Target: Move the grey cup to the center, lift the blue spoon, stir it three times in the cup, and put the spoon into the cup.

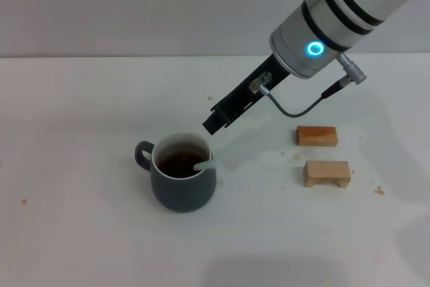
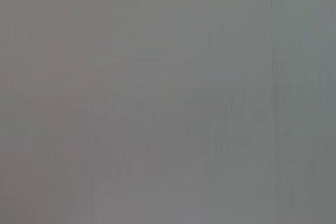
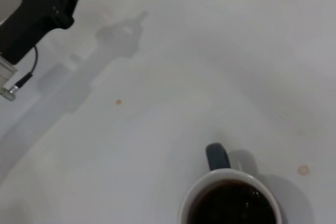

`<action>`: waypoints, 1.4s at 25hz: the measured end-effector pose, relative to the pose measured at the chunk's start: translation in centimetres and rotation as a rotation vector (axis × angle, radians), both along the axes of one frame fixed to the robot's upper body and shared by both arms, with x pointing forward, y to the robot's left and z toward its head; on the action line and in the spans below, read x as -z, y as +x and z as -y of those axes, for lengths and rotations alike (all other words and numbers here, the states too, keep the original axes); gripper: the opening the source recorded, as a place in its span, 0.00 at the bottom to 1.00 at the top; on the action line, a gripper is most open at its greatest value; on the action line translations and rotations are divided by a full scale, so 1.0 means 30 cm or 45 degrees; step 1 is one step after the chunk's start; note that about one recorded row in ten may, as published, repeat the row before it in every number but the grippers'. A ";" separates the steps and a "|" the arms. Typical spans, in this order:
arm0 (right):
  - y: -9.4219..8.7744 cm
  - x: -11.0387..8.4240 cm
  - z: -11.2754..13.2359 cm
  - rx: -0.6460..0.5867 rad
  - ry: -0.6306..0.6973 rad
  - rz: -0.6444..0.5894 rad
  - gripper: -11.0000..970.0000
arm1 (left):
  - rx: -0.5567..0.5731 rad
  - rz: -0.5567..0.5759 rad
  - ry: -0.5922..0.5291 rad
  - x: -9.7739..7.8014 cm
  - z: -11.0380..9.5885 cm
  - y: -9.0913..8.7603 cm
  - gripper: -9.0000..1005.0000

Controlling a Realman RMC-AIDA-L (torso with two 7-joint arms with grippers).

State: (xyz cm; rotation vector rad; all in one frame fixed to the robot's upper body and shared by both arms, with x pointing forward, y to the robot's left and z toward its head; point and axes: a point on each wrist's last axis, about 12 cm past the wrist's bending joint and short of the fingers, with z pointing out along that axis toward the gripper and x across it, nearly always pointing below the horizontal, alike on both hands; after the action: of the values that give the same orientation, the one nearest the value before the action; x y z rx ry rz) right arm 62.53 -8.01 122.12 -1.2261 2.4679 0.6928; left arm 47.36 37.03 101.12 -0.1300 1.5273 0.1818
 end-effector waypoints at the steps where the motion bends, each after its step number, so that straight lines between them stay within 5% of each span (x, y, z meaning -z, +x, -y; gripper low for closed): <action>1: 0.003 0.003 0.009 0.009 -0.006 -0.001 0.04 | -0.003 0.002 0.000 -0.001 -0.001 0.002 0.01; 35: 0.000 0.037 -0.016 -0.045 -0.027 0.087 0.03 | 0.000 0.002 -0.001 -0.006 0.001 0.019 0.01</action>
State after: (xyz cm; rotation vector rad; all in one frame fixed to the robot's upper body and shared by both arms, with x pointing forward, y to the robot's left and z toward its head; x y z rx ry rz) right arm 62.52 -7.53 120.99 -1.2827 2.4092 0.6248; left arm 47.95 37.01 101.30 -0.1311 1.5261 0.1811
